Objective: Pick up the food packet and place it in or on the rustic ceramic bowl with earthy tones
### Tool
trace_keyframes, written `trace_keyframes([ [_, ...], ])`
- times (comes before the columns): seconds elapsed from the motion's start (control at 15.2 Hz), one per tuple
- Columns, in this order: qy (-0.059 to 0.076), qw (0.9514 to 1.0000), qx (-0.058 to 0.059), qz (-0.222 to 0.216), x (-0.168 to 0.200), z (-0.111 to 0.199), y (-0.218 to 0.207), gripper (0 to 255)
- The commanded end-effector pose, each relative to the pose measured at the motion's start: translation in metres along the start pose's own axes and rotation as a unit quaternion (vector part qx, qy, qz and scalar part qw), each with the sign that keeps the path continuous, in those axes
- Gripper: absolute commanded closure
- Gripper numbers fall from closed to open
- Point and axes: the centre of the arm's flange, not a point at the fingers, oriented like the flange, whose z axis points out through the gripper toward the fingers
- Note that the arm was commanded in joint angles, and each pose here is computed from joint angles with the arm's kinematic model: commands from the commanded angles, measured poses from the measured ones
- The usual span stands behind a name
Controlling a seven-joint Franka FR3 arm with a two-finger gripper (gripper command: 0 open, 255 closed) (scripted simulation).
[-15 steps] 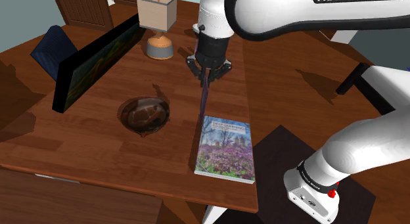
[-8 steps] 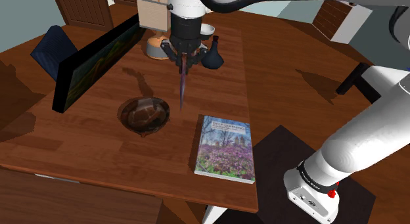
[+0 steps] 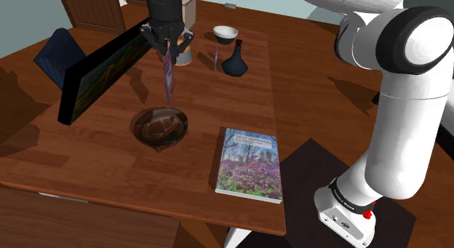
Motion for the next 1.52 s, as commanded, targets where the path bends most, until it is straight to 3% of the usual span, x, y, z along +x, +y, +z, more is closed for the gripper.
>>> trace_keyframes([
  [0.0, 0.001, 1.0, -0.003, 0.003, 0.012, -0.003, -0.024, 255],
  [1.45, 0.001, 1.0, -0.003, 0.003, 0.005, 0.106, -0.03, 255],
])
